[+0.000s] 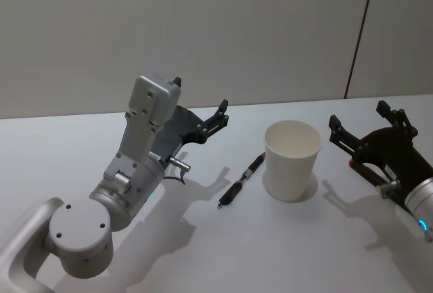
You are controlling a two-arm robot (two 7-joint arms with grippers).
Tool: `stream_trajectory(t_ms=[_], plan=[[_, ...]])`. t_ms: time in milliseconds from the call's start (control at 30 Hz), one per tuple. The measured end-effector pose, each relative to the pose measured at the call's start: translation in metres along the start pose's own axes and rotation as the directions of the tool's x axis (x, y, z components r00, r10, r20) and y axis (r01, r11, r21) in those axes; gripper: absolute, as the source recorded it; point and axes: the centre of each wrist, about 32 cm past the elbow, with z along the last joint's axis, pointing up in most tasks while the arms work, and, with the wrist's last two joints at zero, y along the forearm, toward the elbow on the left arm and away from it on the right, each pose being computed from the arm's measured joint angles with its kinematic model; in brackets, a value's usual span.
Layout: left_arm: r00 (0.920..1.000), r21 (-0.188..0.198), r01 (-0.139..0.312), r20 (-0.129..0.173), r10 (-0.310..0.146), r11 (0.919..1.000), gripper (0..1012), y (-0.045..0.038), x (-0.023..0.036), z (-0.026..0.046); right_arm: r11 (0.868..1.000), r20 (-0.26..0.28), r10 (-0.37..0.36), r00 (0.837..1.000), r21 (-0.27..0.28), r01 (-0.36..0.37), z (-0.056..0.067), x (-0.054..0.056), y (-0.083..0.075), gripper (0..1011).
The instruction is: Place the pen into the pen holder.
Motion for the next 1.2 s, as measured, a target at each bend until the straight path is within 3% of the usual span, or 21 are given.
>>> stream_trajectory(t_ms=[367,733,1067,1200], plan=[[1.0,0.0,0.0,0.0,0.0,1.0,1001,0.0,0.0,0.0,1.0,0.003,0.005,1.0,0.001,-0.005,0.0,0.0,0.0,1001],[1.0,0.0,0.0,0.0,0.0,1.0,1001,0.0,0.0,0.0,0.998,0.082,0.063,0.995,0.0,-0.064,0.004,0.01,0.006,1001],[1.0,0.0,0.0,0.0,0.0,1.0,1001,0.0,0.0,0.0,0.988,0.2,0.153,0.968,-0.026,-0.151,0.012,0.029,0.014,1001],[1.0,0.0,0.0,0.0,0.0,1.0,1001,0.0,0.0,0.0,0.98,0.26,0.201,0.945,-0.053,-0.193,0.018,0.041,0.017,1001]])
